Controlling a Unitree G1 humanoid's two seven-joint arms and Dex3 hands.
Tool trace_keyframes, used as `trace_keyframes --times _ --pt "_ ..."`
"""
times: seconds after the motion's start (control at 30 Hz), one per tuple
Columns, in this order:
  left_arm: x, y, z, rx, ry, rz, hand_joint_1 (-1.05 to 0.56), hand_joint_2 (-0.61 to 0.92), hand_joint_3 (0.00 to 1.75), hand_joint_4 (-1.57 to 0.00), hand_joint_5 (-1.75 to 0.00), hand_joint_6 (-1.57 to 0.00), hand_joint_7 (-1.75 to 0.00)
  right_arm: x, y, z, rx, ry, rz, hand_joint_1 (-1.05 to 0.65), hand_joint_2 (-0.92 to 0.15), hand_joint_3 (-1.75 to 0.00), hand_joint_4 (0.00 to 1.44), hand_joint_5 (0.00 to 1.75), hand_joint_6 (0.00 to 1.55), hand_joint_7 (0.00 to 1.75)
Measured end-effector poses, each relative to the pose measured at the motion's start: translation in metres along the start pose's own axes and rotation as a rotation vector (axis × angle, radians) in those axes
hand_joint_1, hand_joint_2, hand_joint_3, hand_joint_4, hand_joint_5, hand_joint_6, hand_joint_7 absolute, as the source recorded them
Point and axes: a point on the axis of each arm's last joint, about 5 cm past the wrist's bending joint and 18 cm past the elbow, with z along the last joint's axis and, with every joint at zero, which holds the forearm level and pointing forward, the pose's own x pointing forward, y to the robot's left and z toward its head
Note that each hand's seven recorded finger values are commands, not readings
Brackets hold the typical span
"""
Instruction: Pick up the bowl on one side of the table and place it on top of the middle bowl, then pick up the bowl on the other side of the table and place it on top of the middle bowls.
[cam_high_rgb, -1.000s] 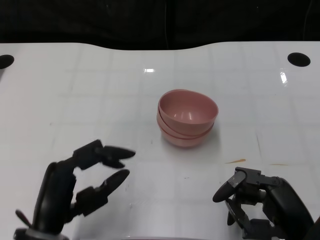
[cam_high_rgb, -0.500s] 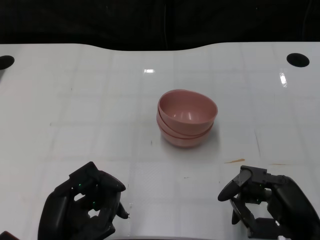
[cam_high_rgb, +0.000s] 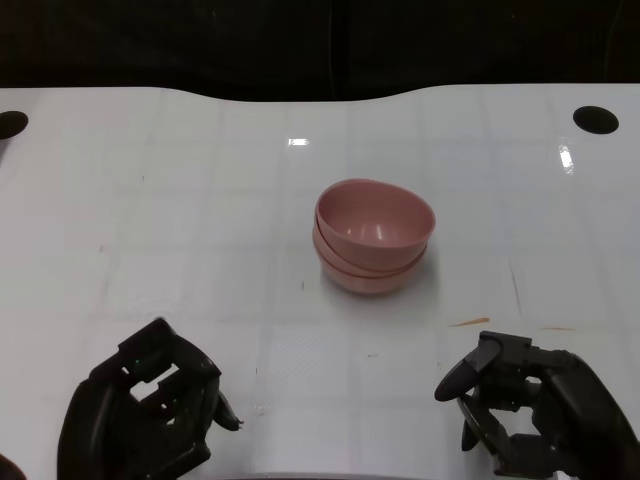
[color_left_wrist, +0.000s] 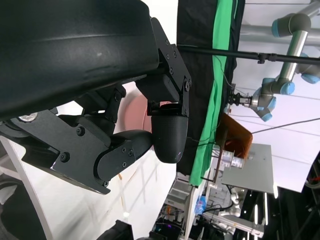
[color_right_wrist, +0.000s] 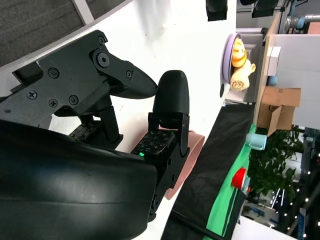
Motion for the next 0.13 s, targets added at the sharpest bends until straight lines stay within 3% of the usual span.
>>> trace_keyframes --times 0.13 --pt "-0.0001 0.0003 -0.0008 -0.008 0.003 0.011 -0.14 0.54 1.04 -0.86 -1.55 -0.81 -1.34 0.0006 -0.0002 0.0003 0.003 -0.003 0.003 -0.21 -0.61 -0.92 0.80 1.45 0.81 1.16"
